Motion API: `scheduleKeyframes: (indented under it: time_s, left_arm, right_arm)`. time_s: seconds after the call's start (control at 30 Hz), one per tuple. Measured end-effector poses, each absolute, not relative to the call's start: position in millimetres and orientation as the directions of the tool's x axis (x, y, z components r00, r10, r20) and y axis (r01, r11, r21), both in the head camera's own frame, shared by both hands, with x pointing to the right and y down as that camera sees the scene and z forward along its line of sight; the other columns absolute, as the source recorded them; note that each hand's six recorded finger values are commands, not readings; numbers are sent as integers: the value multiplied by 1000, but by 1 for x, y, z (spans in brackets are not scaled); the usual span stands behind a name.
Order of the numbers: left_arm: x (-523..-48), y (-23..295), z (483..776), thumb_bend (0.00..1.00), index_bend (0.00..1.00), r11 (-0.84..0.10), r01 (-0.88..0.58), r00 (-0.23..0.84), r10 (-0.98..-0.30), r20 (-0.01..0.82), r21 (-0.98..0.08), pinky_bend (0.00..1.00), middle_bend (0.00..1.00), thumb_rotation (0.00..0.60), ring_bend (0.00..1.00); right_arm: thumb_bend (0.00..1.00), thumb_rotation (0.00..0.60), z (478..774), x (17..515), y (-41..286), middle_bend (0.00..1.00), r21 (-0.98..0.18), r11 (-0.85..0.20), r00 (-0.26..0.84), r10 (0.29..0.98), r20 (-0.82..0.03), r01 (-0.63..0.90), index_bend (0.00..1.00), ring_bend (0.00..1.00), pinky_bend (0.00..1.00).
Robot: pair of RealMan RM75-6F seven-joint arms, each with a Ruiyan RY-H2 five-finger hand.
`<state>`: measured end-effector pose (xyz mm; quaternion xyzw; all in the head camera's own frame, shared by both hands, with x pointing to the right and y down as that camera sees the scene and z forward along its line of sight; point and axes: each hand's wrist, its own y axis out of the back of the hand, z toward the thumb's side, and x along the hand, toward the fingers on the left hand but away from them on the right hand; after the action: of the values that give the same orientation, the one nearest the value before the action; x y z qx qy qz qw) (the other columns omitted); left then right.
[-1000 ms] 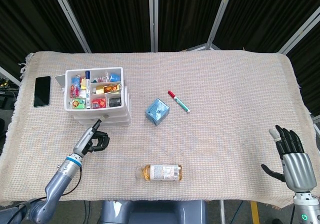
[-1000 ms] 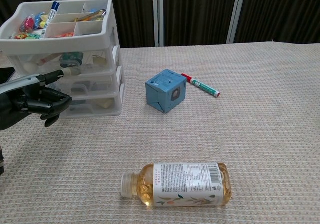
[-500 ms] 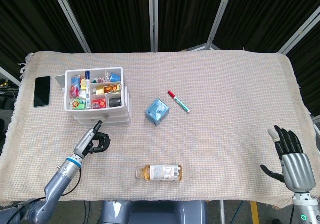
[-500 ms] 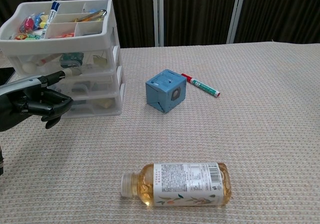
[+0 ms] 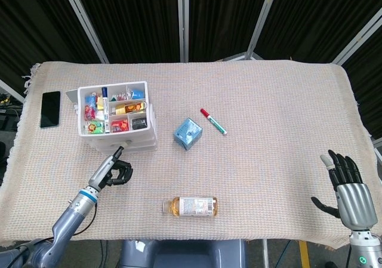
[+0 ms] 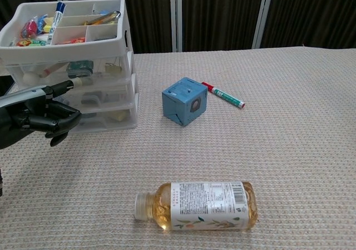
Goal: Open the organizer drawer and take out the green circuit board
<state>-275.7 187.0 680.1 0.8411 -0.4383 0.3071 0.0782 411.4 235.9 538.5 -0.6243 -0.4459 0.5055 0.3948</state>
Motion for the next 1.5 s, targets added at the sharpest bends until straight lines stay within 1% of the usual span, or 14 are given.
scheduleKeyframes:
  time_s: [0.7, 1.03, 1.33, 1.5]
  left_arm:
    - [-283, 206, 671, 573, 50, -622, -772, 454, -681, 574, -128, 731, 761, 600, 819]
    - [-290, 216, 663, 573, 50, -619, -775, 461, -691, 556, -128, 731, 761, 600, 820]
    - [-299, 223, 660, 572, 1, -617, -774, 454, -694, 559, -138, 731, 761, 600, 819]
    - [-303, 232, 660, 571, 1, -633, -760, 460, -684, 566, -148, 713, 720, 600, 790]
  right_arm:
    - [33, 600, 538, 411, 236, 0, -945, -289, 92, 956, -277, 157, 89, 0, 0]
    - [33, 600, 538, 410, 237, 0, -944, -292, 92, 955, -280, 154, 89, 0, 0]
    - [33, 600, 538, 410, 238, 0, -945, -290, 91, 956, -279, 151, 89, 0, 0]
    - [33, 600, 539, 409, 238, 0, -943, -297, 91, 954, -286, 149, 89, 0, 0]
